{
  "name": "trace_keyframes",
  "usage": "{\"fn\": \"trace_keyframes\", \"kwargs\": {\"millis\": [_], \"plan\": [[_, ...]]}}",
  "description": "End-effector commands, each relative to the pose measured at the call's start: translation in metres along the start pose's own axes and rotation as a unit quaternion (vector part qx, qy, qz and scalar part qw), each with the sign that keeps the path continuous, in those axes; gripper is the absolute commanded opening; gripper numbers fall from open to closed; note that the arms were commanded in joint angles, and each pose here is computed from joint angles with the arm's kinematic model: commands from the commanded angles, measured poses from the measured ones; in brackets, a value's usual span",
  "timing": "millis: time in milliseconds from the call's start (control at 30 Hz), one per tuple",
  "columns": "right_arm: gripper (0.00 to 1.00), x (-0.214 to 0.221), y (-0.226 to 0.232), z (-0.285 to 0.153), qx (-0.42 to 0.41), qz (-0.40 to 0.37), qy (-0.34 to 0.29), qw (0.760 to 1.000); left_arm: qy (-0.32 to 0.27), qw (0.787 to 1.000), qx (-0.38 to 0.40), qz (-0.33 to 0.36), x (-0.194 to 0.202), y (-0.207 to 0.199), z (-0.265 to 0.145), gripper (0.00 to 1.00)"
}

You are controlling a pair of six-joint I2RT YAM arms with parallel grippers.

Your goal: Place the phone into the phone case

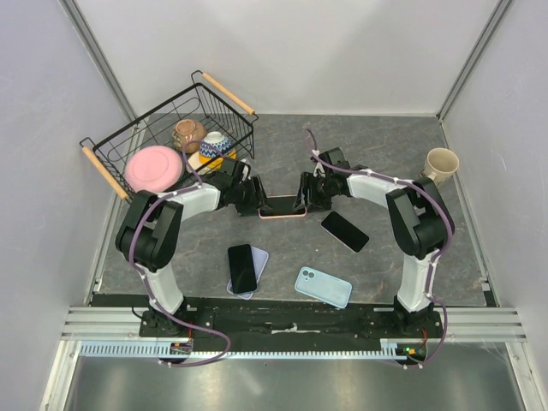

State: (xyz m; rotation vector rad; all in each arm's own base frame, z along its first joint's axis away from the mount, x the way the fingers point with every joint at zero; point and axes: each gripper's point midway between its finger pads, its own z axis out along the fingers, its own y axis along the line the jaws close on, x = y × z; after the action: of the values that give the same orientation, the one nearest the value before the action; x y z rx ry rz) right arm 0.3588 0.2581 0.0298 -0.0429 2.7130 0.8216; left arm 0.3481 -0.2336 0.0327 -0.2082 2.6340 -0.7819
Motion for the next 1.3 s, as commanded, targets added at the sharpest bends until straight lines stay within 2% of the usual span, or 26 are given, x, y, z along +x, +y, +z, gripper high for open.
{"fn": "trace_keyframes", "kwargs": {"millis": [0,67,167,433,667,1000,1100,1267], "plan": [[0.7,0.003,0.004,-0.02,0.015,-0.036,-0.022,0.999,-0.041,0.998,0.006,0.044,-0.011,-0.017,-0.022,0.63],[0.77,0.003,0.004,-0.032,0.02,-0.045,-0.034,0.998,-0.044,0.996,0.01,0.072,-0.004,-0.024,-0.035,0.64],[0.79,0.007,0.006,-0.046,0.021,-0.049,-0.041,0.998,-0.04,0.994,0.013,0.098,0.013,-0.032,-0.05,0.64],[0.79,0.018,0.01,-0.087,0.032,-0.053,-0.07,0.996,-0.019,0.987,0.076,0.144,0.076,-0.069,-0.076,0.64],[0.79,0.025,-0.014,-0.126,0.079,-0.034,-0.107,0.99,0.01,0.98,0.092,0.176,0.123,-0.085,-0.081,0.62],[0.79,0.037,-0.061,-0.157,0.128,0.022,-0.131,0.983,0.086,0.962,0.028,0.256,0.206,-0.089,-0.055,0.59],[0.79,0.038,-0.065,-0.159,0.128,0.025,-0.132,0.983,0.101,0.951,-0.001,0.291,0.224,-0.088,-0.046,0.58],[0.79,0.037,-0.065,-0.16,0.124,0.026,-0.131,0.983,0.1,0.94,-0.049,0.322,0.232,-0.082,-0.032,0.56]]}}
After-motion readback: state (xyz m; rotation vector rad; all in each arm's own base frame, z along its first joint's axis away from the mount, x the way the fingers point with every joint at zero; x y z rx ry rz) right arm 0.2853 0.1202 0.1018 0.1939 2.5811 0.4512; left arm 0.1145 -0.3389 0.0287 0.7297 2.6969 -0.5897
